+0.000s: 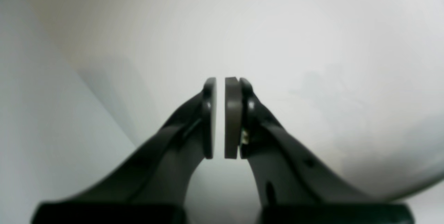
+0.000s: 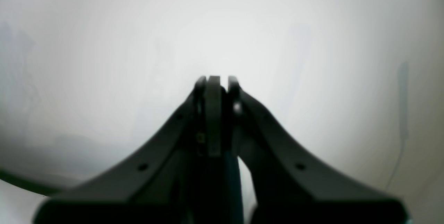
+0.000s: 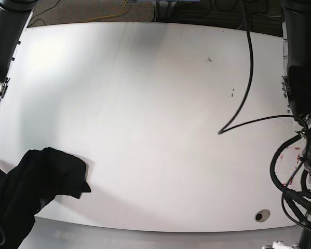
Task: Layout the t-shirt on the table in an organized manner, then fold the t-shirt properly
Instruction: 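Release the sleeve and raise the left gripper away from the shirt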
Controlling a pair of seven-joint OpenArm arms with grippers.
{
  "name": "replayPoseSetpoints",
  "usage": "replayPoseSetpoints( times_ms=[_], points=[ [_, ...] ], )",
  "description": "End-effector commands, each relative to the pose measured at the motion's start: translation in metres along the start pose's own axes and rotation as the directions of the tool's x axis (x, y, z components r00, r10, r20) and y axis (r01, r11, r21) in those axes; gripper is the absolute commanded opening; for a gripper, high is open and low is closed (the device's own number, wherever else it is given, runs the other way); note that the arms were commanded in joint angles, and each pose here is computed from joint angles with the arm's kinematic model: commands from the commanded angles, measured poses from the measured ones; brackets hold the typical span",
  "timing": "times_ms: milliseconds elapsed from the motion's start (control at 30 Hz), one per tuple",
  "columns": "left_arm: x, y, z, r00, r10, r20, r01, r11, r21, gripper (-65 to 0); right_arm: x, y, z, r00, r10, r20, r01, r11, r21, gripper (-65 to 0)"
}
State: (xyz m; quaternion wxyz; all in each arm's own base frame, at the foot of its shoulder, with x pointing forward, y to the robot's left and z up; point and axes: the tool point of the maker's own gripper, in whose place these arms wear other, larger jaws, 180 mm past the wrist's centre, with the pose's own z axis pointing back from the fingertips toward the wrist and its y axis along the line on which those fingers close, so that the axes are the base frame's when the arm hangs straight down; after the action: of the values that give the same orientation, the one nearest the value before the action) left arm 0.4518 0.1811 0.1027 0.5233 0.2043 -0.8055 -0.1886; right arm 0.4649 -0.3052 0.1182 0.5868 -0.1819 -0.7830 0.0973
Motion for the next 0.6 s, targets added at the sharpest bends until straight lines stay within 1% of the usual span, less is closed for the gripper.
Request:
replayPoseSetpoints(
  times_ms=[0,67,133,167,267,333,367,400,433,567],
  points=[
    [0.001,0.004,0.005,0.996,0.08,0.034,-0.08,0.997,0.012,-61.2,0.028,-0.013,0.004,0.996,0.005,0.084,-0.003,1.0,-0.029,-65.0],
    [-0.009,-0.002,0.008,0.989,0.144,0.02,-0.144,0.99,-0.001,-57.3,0.028,-0.012,0.004,0.996,0.006,0.084,-0.004,1.0,-0.028,-65.0],
    [-0.018,-0.008,0.01,0.98,0.2,-0.002,-0.2,0.98,-0.015,-50.1,0.028,-0.011,0.004,0.996,0.006,0.084,-0.004,1.0,-0.026,-65.0],
    [-0.026,-0.014,0.012,0.972,0.234,-0.029,-0.235,0.972,-0.028,-44.9,0.028,-0.008,0.003,0.997,0.004,0.083,-0.003,1.0,-0.02,-65.0],
    [-0.044,-0.025,0.019,0.952,0.294,-0.088,-0.299,0.953,-0.05,-32.7,0.028,0.002,0.0,0.996,0.004,0.085,-0.004,1.0,0.001,-65.0],
    [-0.059,-0.033,0.027,0.927,0.354,-0.128,-0.363,0.93,-0.055,-23.6,0.027,0.005,-0.001,0.997,0.004,0.083,-0.005,1.0,0.005,-65.0],
    [-0.062,-0.036,0.028,0.919,0.37,-0.136,-0.38,0.923,-0.059,-21.9,0.028,0.005,-0.001,0.997,0.003,0.083,-0.003,1.0,0.006,-65.0],
    [-0.071,-0.045,0.034,0.902,0.402,-0.158,-0.416,0.907,-0.067,-18.0,0.027,0.006,-0.001,0.997,0.002,0.082,-0.002,1.0,0.007,-65.0],
    [-0.078,-0.053,0.037,0.889,0.422,-0.177,-0.44,0.895,-0.076,-16.1,0.026,0.008,-0.002,0.997,0.0,0.081,-0.001,1.0,0.011,-65.0],
    [-0.103,-0.083,0.054,0.851,0.46,-0.255,-0.497,0.861,-0.106,-15.7,0.022,0.018,-0.004,0.997,-0.018,0.078,0.016,0.999,0.029,-65.0]
  ],
)
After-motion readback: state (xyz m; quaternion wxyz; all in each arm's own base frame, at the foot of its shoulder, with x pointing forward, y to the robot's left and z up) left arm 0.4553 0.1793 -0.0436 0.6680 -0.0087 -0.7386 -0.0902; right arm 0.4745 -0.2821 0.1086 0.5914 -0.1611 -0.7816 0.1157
